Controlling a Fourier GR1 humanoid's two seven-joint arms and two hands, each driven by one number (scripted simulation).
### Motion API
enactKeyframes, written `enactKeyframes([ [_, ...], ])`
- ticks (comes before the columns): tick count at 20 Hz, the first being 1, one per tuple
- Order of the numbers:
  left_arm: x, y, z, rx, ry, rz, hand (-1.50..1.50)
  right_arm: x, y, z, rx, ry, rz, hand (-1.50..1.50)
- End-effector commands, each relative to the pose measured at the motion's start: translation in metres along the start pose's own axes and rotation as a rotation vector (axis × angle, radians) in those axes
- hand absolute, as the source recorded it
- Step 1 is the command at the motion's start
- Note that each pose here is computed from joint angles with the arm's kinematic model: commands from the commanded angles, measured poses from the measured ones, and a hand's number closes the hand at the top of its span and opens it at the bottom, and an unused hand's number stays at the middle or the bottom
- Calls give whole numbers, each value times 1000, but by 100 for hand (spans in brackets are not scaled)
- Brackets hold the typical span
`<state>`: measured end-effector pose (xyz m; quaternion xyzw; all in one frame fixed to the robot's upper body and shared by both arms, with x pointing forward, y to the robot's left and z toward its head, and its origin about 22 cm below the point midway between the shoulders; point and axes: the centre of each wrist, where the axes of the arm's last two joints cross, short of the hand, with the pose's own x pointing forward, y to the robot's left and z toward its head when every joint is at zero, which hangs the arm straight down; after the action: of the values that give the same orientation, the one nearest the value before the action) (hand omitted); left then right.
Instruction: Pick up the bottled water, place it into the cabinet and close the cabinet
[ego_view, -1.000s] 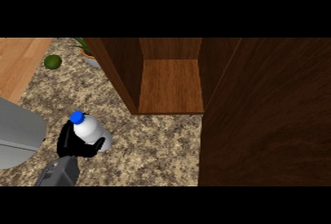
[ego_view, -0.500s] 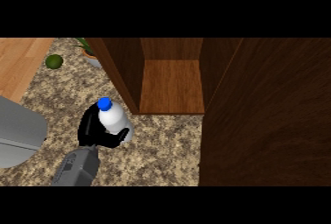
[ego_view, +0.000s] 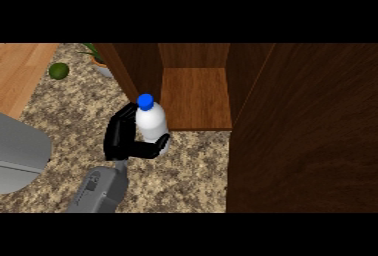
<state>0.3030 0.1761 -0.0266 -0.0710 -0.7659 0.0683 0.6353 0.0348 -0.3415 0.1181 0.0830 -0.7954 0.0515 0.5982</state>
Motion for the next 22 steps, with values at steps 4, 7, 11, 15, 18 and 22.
enactKeyframes([
  [4,13,-71,-14,-10,-29,-101,150,19,10,-10,30,-81,-11,-150],
  [7,23,-73,-31,21,-8,-145,150,28,21,-15,40,-79,-20,-150],
  [11,21,-65,-43,59,12,-210,150,24,21,-12,52,-77,-51,-150],
  [15,19,-74,-40,61,32,-230,150,18,13,-18,61,-66,-76,-150],
  [18,26,-70,-52,101,53,-210,150,9,8,-22,60,-88,-69,-150],
  [22,22,-73,-48,138,38,-233,150,11,9,-20,92,-81,-88,-150],
])
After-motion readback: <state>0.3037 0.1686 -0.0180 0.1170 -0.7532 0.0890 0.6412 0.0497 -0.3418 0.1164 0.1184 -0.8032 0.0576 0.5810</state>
